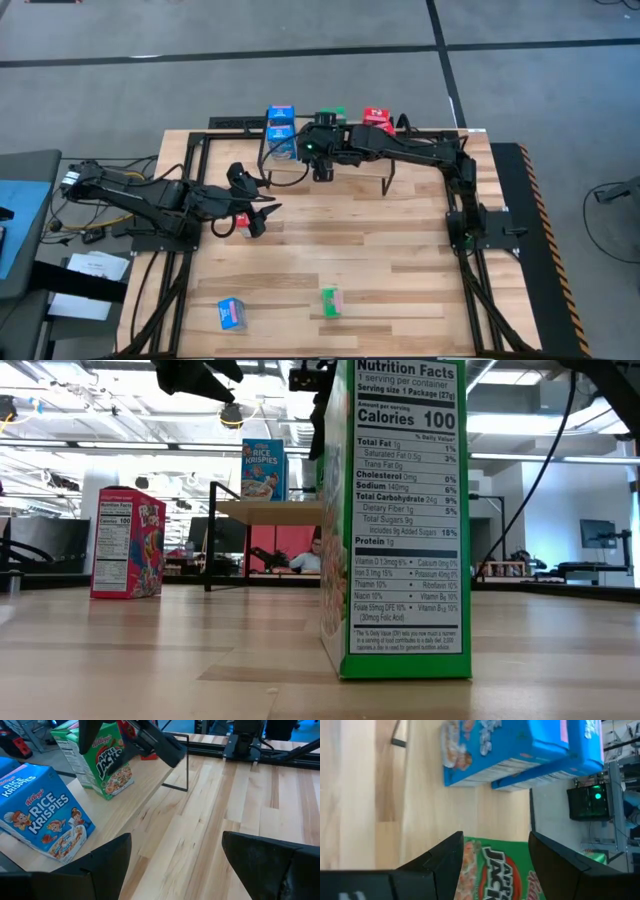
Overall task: Stack cereal on shelf
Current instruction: Put the top green cereal box on the shelf aligned with the other green cereal box
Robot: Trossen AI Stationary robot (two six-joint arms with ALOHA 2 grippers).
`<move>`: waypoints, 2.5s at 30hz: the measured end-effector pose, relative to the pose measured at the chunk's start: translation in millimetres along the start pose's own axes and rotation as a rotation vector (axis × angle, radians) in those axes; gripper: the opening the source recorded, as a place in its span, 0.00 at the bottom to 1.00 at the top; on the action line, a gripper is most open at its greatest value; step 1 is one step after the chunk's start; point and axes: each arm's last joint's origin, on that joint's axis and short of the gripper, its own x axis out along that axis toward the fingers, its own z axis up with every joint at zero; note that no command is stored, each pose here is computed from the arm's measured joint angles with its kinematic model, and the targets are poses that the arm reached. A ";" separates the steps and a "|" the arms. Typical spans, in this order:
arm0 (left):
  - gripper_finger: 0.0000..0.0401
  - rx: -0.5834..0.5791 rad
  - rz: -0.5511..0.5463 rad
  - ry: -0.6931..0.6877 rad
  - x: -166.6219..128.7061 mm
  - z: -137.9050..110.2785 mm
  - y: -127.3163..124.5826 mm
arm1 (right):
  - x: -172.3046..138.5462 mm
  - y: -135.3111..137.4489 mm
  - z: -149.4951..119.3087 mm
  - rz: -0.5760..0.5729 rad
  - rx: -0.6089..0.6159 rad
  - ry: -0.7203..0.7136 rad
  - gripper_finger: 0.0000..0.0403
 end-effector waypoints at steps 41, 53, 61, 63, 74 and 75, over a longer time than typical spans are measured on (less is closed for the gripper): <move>0.75 -0.012 0.004 0.025 -0.2 -2.8 0.6 | -71.5 49.1 -55.4 0.353 0.155 0.254 0.62; 0.75 -0.044 0.003 0.025 -0.2 -2.8 0.6 | -99.2 53.6 -121.7 0.328 0.399 -0.082 0.62; 0.75 -0.045 -0.005 0.026 -0.2 -2.8 0.3 | -78.4 68.6 -134.1 0.282 0.446 -0.323 0.62; 0.75 -0.043 -0.004 0.028 -0.1 -3.0 0.4 | -68.4 71.6 -128.7 0.272 0.438 -0.340 0.62; 0.75 -0.029 -0.002 0.037 -0.1 -4.0 0.6 | -29.5 71.2 -105.9 0.079 0.406 -0.432 0.62; 0.75 -0.026 -0.002 0.040 -0.2 -4.3 0.6 | -28.3 69.6 -105.2 0.062 0.408 -0.437 0.62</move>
